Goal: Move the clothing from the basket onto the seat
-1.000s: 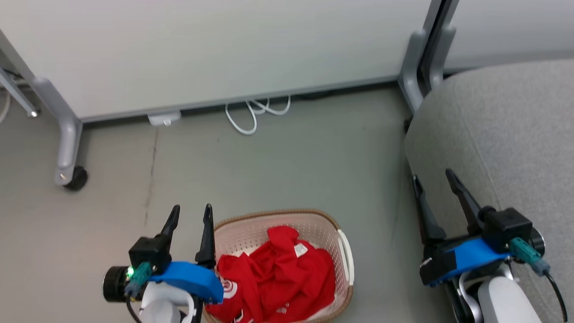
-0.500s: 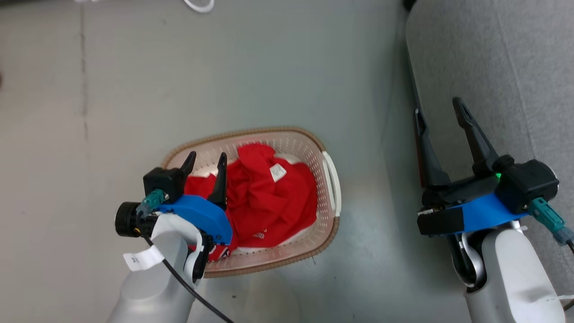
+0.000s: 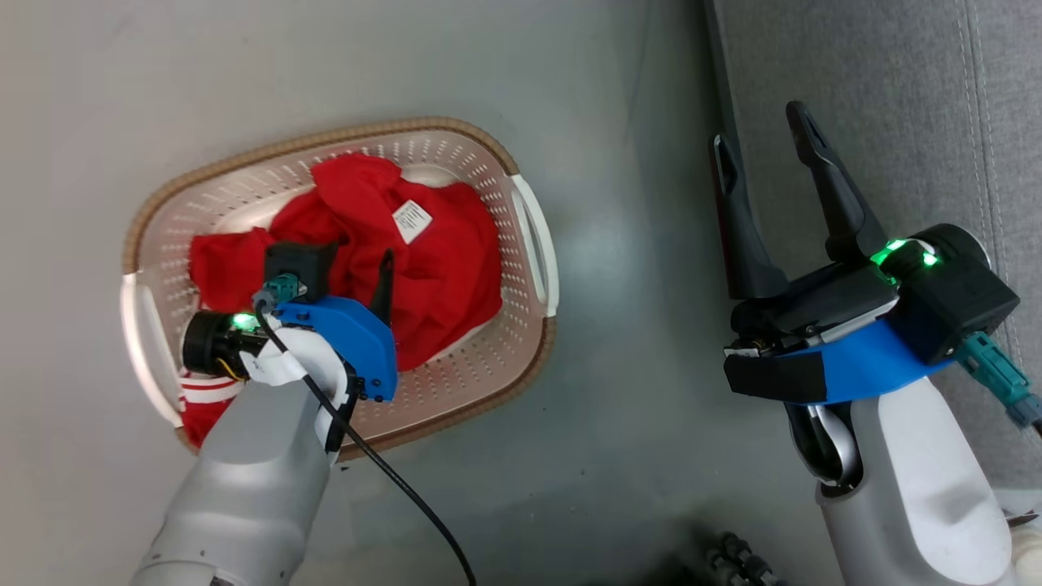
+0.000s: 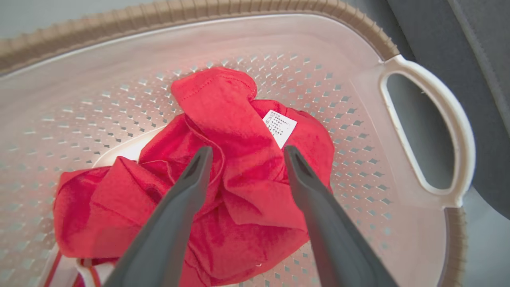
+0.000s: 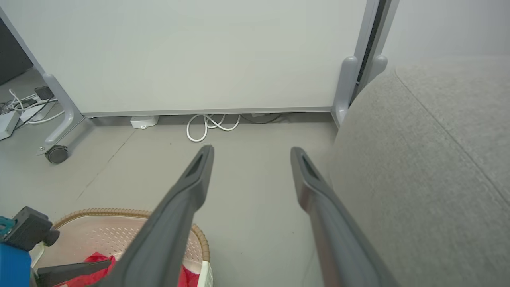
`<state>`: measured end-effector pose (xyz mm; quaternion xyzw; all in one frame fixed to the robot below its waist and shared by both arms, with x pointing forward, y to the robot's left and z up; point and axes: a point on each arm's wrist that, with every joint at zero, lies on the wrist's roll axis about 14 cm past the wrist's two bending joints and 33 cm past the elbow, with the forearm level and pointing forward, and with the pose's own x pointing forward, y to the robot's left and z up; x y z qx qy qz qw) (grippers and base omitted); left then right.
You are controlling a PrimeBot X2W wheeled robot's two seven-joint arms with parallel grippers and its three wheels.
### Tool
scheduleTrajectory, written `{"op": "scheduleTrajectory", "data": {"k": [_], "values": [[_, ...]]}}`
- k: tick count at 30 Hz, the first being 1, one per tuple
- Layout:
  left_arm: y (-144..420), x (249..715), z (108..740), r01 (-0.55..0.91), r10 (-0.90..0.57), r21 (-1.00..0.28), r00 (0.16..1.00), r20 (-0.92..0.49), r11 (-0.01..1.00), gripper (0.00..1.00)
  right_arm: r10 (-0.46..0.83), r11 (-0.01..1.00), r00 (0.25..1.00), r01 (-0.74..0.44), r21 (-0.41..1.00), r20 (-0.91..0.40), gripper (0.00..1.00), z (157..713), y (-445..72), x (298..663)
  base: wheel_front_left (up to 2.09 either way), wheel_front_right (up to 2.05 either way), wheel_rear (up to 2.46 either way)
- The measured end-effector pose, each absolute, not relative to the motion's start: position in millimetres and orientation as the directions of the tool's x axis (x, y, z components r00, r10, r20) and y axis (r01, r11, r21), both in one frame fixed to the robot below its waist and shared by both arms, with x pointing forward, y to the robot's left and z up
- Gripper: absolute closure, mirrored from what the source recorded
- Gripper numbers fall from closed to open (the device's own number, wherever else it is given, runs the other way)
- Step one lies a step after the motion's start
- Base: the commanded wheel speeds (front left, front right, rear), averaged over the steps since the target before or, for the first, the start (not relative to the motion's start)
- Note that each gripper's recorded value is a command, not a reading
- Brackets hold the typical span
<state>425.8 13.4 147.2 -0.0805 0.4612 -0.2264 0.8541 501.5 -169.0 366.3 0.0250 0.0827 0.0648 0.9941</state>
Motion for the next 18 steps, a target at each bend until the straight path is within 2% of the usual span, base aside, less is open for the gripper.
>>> {"op": "scheduleTrajectory", "data": {"k": [4, 9, 13, 18], "values": [[11, 419, 124, 0.361, -0.470, -0.335, 0.407, -0.783, 0.870, 0.00, 0.119, 0.992, 0.972, -0.108, 0.066, -0.202, 0.00, 349, -175, 496, 0.00, 0.00, 0.00], [19, 420, 101, 0.401, -0.447, -0.294, 0.370, -0.814, 0.868, 0.00, 0.105, 0.994, 0.966, -0.093, 0.063, -0.238, 0.00, 335, -181, 489, 0.00, 0.00, 0.00], [14, 416, 92, 0.407, -0.450, -0.303, 0.339, -0.826, 0.862, 0.00, 0.095, 0.995, 0.960, -0.081, 0.063, -0.263, 0.00, 326, -184, 484, 0.00, 0.00, 0.00], [13, 401, 84, 0.390, -0.440, -0.325, 0.257, -0.860, 0.862, 0.00, 0.097, 0.994, 0.958, -0.082, 0.069, -0.271, 0.00, 323, -183, 482, 0.00, 0.00, 0.00]]}}
